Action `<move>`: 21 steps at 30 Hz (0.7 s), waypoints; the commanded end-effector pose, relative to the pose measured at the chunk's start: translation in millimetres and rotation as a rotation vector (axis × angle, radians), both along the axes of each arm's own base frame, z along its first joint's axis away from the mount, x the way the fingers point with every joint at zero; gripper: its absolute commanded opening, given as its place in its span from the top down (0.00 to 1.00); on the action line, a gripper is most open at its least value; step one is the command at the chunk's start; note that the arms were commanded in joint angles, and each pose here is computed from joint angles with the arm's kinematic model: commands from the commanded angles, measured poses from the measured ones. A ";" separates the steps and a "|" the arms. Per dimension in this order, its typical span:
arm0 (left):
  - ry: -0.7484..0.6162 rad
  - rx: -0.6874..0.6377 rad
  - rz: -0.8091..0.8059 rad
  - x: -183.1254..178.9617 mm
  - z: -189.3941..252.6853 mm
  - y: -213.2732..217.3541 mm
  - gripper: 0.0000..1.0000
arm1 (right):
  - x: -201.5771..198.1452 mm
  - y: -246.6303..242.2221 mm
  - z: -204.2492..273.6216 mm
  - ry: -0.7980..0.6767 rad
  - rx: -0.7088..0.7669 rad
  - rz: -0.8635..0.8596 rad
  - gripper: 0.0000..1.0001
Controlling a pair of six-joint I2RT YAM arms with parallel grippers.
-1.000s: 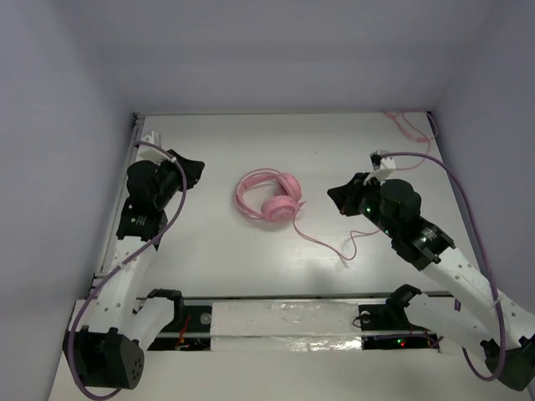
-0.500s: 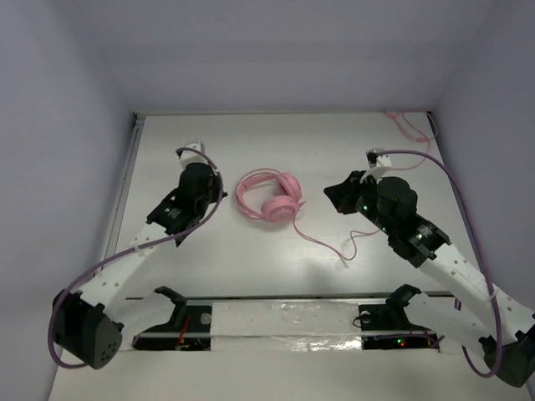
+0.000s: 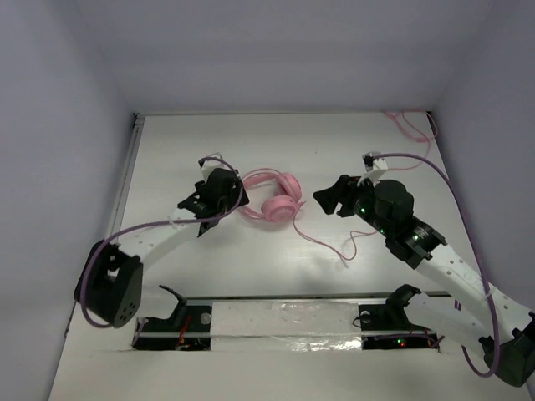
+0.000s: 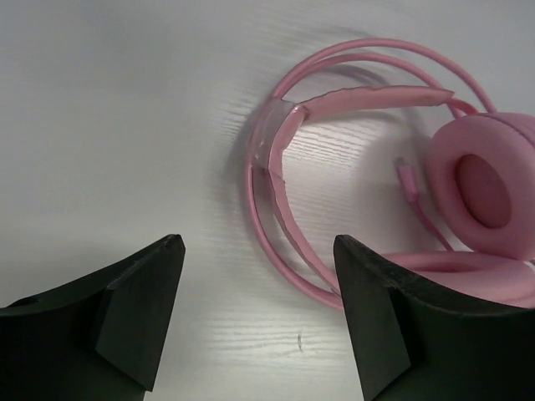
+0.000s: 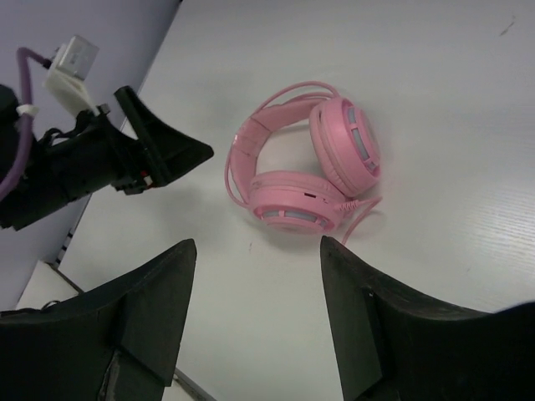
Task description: Wrap the headphones
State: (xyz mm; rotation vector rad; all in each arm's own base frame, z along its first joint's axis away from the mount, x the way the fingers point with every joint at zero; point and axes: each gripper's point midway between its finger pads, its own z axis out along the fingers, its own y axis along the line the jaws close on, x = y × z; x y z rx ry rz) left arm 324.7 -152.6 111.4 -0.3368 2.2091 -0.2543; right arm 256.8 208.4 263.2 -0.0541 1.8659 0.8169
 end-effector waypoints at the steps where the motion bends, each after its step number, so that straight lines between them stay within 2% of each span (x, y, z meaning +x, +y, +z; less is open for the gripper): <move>1: -0.050 0.001 -0.012 32.3 7.9 -16.1 0.30 | -0.5 10.6 7.5 -0.029 0.037 0.048 0.32; 2: -0.062 0.010 -0.017 43.7 13.7 -21.4 0.29 | -0.6 11.0 4.8 -0.023 0.037 0.049 0.30; 4: 0.016 0.072 -0.014 53.1 -15.5 -19.3 0.29 | -1.2 11.9 3.3 -0.019 0.038 0.055 0.28; 5: 0.015 0.067 -0.015 63.6 -12.8 -22.8 0.30 | -1.4 11.8 2.5 -0.017 0.036 0.055 0.28; 8: 0.069 0.077 -0.050 69.7 -40.2 -33.3 0.31 | -1.8 10.4 1.4 -0.020 0.032 0.051 0.28; 18: 0.144 0.128 -0.033 59.5 -78.5 -23.7 0.40 | 0.0 9.2 -2.2 -0.023 0.020 0.044 0.29; 21: 0.159 0.149 -0.025 60.4 -89.3 -21.4 0.48 | 0.8 10.1 -2.1 -0.024 0.021 0.046 0.29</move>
